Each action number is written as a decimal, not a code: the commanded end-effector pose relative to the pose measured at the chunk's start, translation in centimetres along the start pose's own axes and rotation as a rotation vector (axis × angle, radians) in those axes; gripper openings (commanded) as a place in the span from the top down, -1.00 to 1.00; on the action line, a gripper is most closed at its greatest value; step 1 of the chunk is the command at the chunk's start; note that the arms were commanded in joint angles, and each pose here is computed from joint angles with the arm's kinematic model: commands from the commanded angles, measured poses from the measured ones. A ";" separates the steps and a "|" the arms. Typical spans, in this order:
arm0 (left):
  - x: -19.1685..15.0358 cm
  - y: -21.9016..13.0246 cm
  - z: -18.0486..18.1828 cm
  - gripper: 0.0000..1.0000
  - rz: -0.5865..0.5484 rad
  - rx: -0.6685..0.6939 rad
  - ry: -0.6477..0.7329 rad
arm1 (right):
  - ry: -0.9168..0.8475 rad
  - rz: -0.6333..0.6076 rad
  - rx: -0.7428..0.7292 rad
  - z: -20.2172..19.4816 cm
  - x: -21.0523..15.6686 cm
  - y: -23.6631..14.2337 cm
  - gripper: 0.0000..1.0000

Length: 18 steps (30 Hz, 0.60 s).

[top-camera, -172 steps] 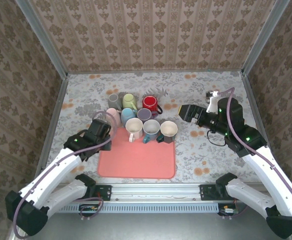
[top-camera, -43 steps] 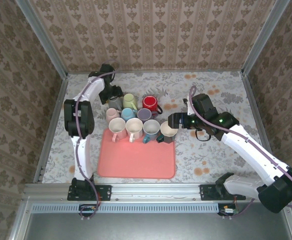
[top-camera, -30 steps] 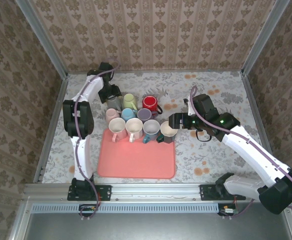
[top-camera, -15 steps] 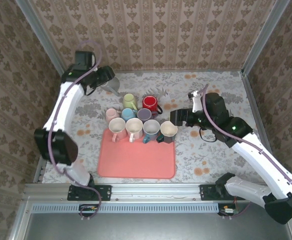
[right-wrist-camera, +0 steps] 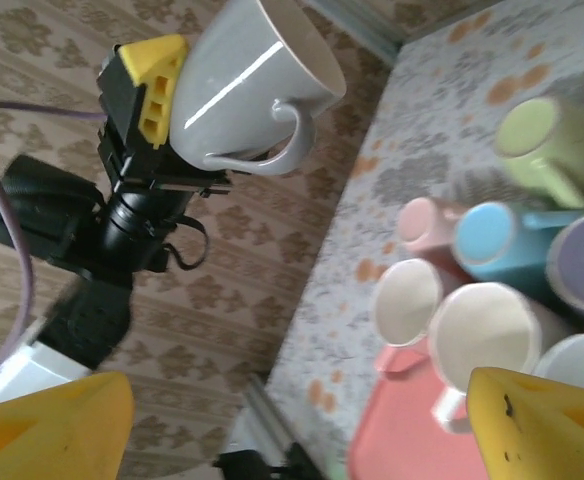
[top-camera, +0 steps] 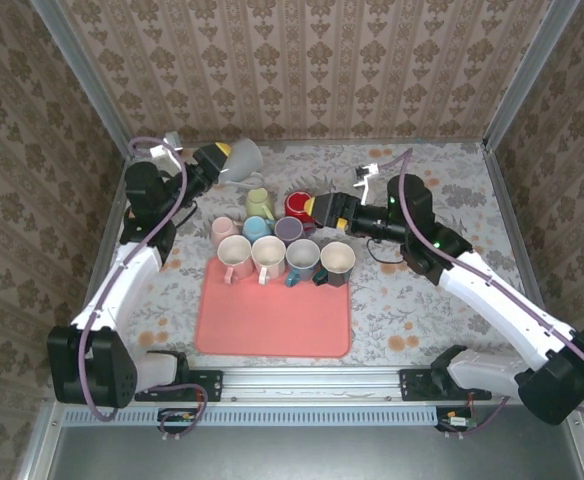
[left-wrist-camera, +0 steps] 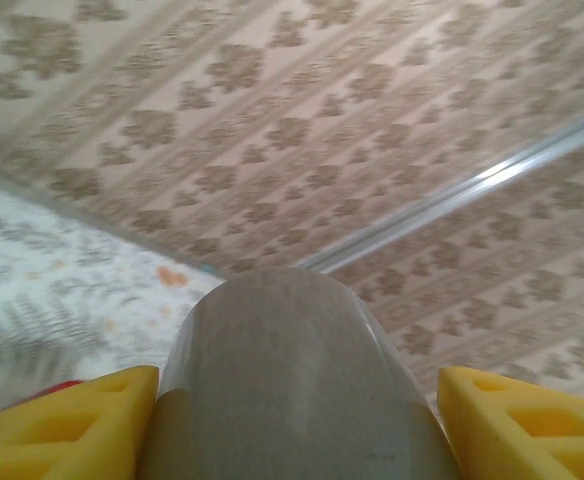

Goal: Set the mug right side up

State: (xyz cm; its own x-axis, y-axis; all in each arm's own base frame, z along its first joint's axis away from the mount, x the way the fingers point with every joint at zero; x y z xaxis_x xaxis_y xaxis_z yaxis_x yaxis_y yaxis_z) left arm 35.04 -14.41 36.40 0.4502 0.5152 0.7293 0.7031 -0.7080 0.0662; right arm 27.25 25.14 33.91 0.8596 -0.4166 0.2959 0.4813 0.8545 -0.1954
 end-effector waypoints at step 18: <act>-0.6 -3.8 -10.8 0.27 -0.151 -0.378 0.106 | 0.089 0.118 0.395 7.6 0.5 5.4 -0.28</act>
State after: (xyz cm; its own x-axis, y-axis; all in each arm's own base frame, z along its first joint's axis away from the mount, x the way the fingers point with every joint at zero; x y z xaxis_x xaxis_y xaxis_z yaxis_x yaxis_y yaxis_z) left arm 27.91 -17.78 39.78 0.3860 0.5435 0.7454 0.5379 -0.7890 0.2968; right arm 29.57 30.96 37.96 0.9156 -0.3594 0.1802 0.3500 0.9331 0.0824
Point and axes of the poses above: each hand's point on the last joint's axis, 136 mm out from that joint toward the fingers, its own y axis out along the fingers, its own z axis along the line the jaws close on, x = y × z, the point moved 3 cm from there along -y, back along the fingers, and after that the axes turned 15 degrees about y, right-handed, at the moved point
